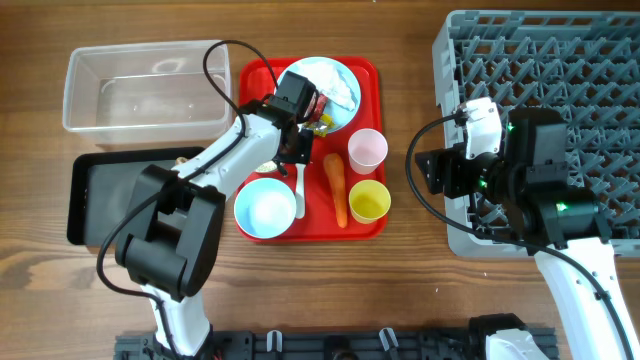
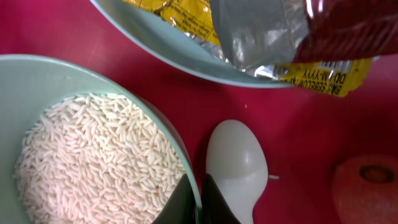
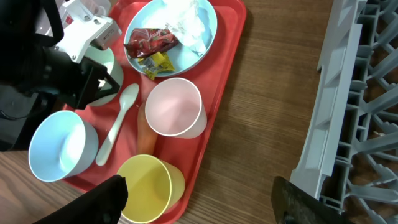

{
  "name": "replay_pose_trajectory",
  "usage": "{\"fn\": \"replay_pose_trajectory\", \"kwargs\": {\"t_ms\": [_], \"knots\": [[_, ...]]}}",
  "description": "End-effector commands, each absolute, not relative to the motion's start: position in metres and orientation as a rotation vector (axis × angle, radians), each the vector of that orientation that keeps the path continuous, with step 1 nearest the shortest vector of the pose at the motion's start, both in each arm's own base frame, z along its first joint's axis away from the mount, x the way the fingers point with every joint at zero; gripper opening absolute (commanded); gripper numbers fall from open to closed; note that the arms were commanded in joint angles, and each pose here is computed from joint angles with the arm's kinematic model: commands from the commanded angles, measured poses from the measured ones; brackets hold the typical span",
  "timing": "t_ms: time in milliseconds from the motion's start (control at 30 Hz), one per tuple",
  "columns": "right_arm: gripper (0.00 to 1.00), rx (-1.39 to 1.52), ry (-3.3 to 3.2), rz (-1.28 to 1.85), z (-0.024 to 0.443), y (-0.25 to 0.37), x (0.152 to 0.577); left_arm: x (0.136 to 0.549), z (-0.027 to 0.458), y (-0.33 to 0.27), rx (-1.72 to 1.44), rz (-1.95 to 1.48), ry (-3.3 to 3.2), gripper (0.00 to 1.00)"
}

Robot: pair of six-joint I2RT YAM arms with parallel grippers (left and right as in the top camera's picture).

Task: Sort waste into correct bins and load items into the dishwasher rack
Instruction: 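Grasp the light-blue rice bowl with the left gripper, then tip the rice bowl over the black tray to pour out rice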

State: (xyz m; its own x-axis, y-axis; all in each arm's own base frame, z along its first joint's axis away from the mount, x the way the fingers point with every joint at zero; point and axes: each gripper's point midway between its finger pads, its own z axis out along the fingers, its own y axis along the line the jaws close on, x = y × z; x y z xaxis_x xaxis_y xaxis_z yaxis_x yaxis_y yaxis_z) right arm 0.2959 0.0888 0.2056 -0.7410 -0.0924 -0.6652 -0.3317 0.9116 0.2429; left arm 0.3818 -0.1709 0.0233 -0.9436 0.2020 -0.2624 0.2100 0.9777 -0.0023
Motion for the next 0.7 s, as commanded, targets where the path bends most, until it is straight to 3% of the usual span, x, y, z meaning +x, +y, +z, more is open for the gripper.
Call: {"fn": "replay_pose_trajectory", "kwargs": {"t_ms": [0,200,400,667], "knots": [[0.77,-0.311,2.368,0.435,0.213,0.088,0.300,0.384,0.051,-0.168,0.275,-0.063,2.838,0.04],[0.77,-0.309,2.369,0.430,0.213,0.087,0.300,0.376,0.125,-0.158,0.144,-0.131,2.749,0.04],[0.77,-0.310,2.368,0.429,0.213,0.087,0.300,0.338,0.173,-0.121,-0.019,-0.235,2.777,0.04],[0.77,-0.304,2.371,0.401,0.212,0.084,0.302,0.311,0.182,-0.042,-0.379,-0.566,2.838,0.04]]}}
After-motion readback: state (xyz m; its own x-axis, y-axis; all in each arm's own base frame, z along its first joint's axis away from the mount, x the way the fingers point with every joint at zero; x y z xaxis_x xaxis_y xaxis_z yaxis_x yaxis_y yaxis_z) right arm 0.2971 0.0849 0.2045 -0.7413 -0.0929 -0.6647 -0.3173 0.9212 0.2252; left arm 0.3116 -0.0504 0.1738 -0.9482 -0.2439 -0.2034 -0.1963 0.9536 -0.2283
